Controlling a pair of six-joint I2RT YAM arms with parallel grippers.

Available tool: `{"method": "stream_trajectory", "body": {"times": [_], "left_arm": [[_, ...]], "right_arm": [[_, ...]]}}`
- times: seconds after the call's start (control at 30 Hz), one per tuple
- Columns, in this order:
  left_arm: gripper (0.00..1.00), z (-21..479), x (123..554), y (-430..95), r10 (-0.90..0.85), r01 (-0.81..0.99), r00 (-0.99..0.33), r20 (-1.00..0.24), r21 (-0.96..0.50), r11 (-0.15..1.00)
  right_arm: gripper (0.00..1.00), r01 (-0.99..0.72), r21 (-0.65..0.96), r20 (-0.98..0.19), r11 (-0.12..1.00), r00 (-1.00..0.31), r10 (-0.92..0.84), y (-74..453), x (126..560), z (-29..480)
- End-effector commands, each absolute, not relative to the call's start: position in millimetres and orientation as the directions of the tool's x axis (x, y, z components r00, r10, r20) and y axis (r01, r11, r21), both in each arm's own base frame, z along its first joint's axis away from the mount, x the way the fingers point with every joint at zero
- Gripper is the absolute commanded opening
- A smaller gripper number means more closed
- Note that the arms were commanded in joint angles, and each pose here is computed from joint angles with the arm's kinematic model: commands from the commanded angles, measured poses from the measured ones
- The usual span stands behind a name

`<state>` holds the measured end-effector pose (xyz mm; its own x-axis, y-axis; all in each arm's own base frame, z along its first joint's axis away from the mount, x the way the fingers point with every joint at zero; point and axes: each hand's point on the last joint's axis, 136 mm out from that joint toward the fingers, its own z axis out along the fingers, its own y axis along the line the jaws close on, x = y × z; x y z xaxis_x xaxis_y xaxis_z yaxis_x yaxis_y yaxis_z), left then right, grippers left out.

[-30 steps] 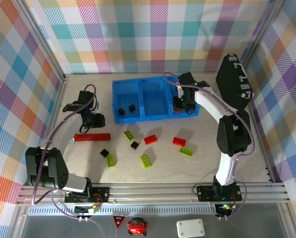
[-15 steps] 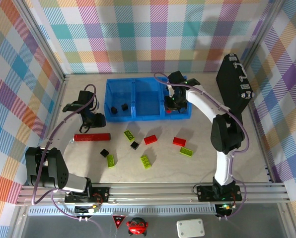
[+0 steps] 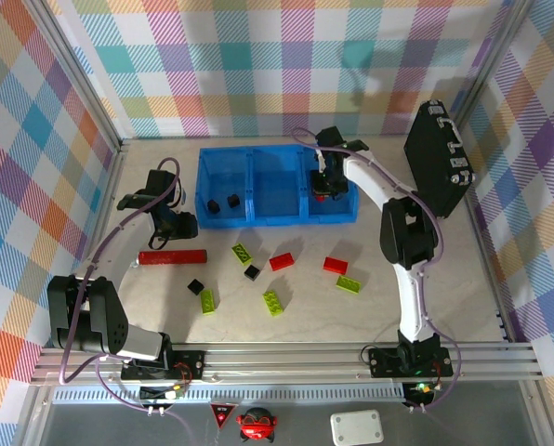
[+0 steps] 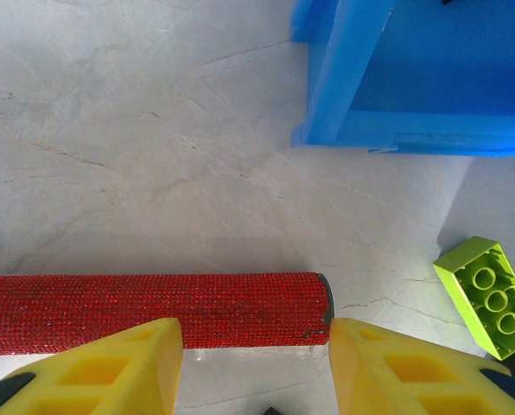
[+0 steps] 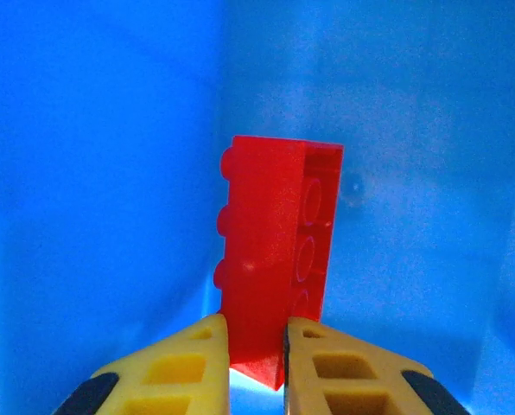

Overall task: Sort the legos into containers by color
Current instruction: Place the lego in the container.

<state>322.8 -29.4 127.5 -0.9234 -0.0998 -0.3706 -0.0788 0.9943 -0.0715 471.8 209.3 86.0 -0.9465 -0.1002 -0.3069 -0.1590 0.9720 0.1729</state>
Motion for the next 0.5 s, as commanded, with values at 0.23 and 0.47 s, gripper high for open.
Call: {"method": "stream_trajectory", "body": {"times": [0.23,0.47], "left_arm": [[0.48,122,321,-26,-0.099,-0.081,-0.931,-0.352,-0.065,0.995],[0.48,121,321,-27,-0.099,-0.078,-0.932,-0.35,-0.073,0.994]], "right_arm": [[0.18,-0.158,0.268,-0.33,0.95,-0.942,-0.064,218,503,78],[0.22,-0.154,0.269,-0.353,0.951,-0.934,-0.052,213,505,94]]}}
